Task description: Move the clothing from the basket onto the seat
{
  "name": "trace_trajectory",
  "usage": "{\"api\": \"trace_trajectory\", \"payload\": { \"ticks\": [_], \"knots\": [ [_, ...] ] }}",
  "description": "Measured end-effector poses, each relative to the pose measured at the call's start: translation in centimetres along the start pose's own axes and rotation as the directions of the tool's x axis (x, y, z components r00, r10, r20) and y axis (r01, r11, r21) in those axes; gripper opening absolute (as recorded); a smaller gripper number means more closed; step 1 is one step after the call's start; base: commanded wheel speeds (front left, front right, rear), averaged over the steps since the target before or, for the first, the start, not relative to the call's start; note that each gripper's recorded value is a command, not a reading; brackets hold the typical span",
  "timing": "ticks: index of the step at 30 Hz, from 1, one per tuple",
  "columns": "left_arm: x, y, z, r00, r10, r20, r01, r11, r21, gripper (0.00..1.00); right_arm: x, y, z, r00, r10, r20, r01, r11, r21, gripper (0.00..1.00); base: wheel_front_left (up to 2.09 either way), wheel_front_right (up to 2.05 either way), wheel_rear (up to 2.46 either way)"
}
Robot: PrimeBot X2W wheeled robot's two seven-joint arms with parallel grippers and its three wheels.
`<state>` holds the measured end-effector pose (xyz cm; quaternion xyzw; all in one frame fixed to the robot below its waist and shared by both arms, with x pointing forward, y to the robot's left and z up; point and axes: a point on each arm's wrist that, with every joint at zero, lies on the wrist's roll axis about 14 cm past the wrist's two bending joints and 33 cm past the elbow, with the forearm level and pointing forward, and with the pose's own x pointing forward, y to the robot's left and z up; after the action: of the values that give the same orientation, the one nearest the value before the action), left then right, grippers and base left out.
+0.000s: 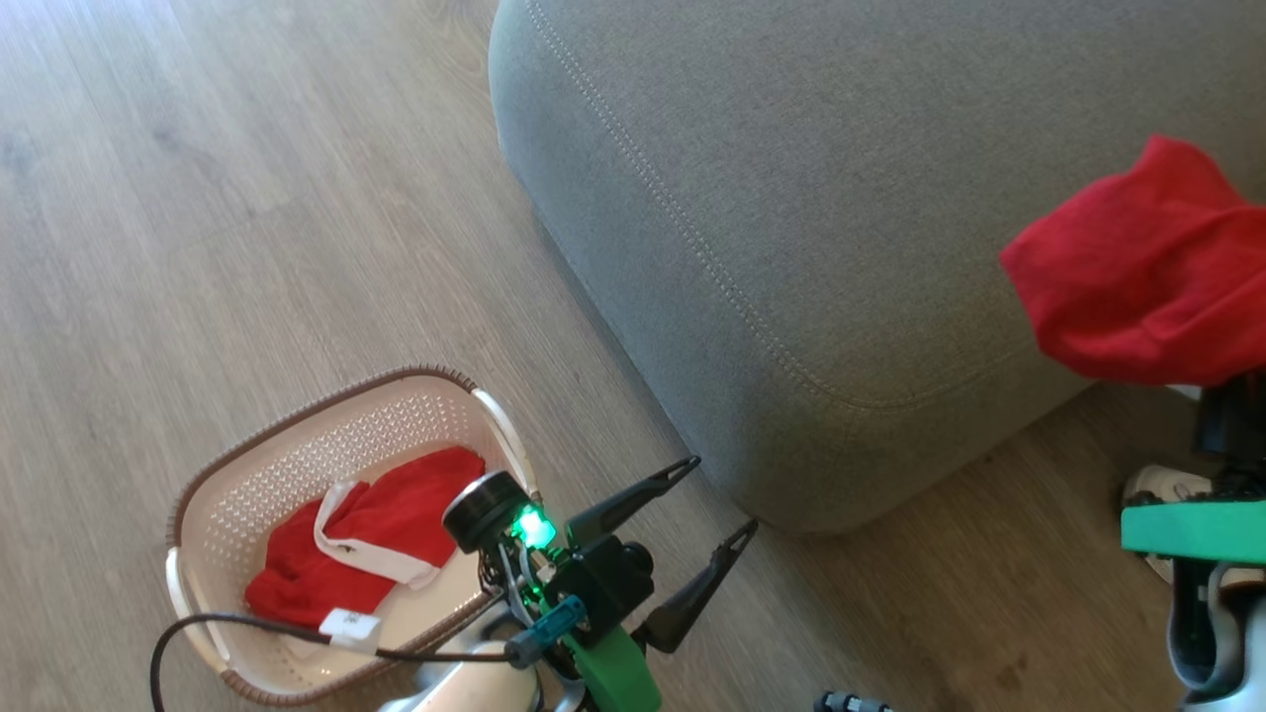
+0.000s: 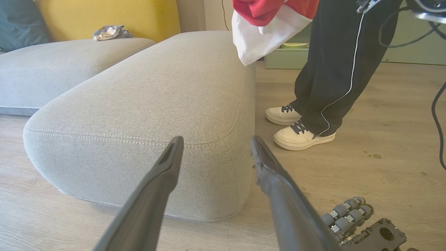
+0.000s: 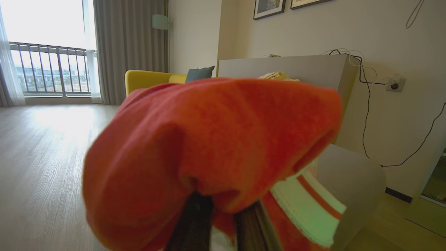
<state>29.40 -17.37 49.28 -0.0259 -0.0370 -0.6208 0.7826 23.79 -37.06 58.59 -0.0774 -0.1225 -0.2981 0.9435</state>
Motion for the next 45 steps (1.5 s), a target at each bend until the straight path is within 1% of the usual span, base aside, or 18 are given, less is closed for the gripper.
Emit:
{"api": "trace_trajectory", "payload": {
  "ticks": [4, 8, 12, 15, 19, 24, 27, 28, 29, 34, 37, 40, 45],
  "knots": [
    [-0.1, 0.4, -0.4, 1.0, 0.007, -0.004, -0.007, 1.0, -0.012, 1.0, 0.8, 0.0, 0.3, 1.0, -0.005, 0.014, 0.005, 1.0, -0.007, 0.0, 0.0, 0.0, 0.0],
    [-0.3, 1.7, -1.1, 1.0, 0.029, -0.01, -0.029, 0.999, -0.022, 1.0, 2.5, 0.8, 1.2, 0.999, 0.007, 0.051, -0.007, 1.0, -0.011, 0.0, 0.0, 0.0, 0.0],
    [-0.5, 2.8, -2.0, 1.0, 0.029, -0.012, -0.029, 0.999, -0.027, 1.0, 4.9, 1.3, 2.2, 0.995, 0.007, 0.097, -0.004, 0.999, -0.036, 0.0, 0.0, 0.0, 0.0],
    [-0.6, 3.9, -3.2, 1.0, 0.017, -0.023, -0.018, 1.0, -0.019, 1.0, 7.3, 1.9, 3.2, 0.989, 0.002, 0.147, 0.004, 0.999, -0.034, 0.0, 0.0, 0.0, 0.0],
    [-1.3, 5.4, -5.4, 0.998, 0.012, -0.056, -0.014, 1.0, -0.024, 1.0, 10.6, 4.4, 3.6, 0.981, 0.041, 0.192, -0.033, 0.998, -0.044, 0.0, 0.0, 0.0, 0.0],
    [-2.4, 6.5, -8.3, 0.995, 0.015, -0.096, -0.021, 0.998, -0.058, 1.0, 14.4, 6.9, 2.8, 0.975, 0.087, 0.206, -0.077, 0.996, -0.052, 0.0, 0.0, 0.0, 0.0],
    [-2.9, 7.4, -9.6, 0.994, 0.021, -0.109, -0.028, 0.997, -0.069, 1.0, 16.8, 7.8, 1.8, 0.975, 0.099, 0.199, -0.091, 0.995, -0.051, 0.0, 0.0, 0.0, 0.0],
    [-2.9, 7.4, -9.6, 0.994, 0.021, -0.109, -0.028, 0.997, -0.069, 1.0, 16.8, 7.8, 1.8, 0.975, 0.099, 0.199, -0.091, 0.995, -0.051, 0.0, 0.0, 0.0, 0.0],
    [-3.1, 7.7, -10.0, 0.994, 0.021, -0.111, -0.029, 0.997, -0.071, 1.0, 17.6, 8.1, 1.3, 0.976, 0.106, 0.191, -0.098, 0.994, -0.054, 0.0, 0.0, 0.0, 0.0],
    [-3.8, 9.0, -11.7, 0.991, 0.039, -0.125, -0.051, 0.994, -0.092, 1.0, 21.1, 9.7, -1.7, 0.981, 0.146, 0.129, -0.134, 0.986, -0.095, 0.0, 0.0, 0.0, 0.0],
    [-4.4, 9.0, -12.7, 0.989, 0.045, -0.142, -0.061, 0.992, -0.109, 1.0, 22.6, 10.6, -4.1, 0.984, 0.164, 0.072, -0.156, 0.982, -0.107, 0.0, 0.0, 0.0, 0.0],
    [-5.0, 9.0, -13.0, 0.987, 0.051, -0.153, -0.069, 0.991, -0.117, 1.0, 23.6, 10.6, -5.7, 0.989, 0.144, 0.04, -0.14, 0.986, -0.087, 0.0, 0.0, 0.0, 0.0],
    [-5.7, 9.9, -13.3, 0.984, 0.079, -0.161, -0.098, 0.989, -0.11, 1.0, 24.4, 9.4, -9.9, 0.993, 0.095, -0.072, -0.101, 0.99, -0.093, 0.0, 0.0, 0.0, 0.0]
  ]
}}
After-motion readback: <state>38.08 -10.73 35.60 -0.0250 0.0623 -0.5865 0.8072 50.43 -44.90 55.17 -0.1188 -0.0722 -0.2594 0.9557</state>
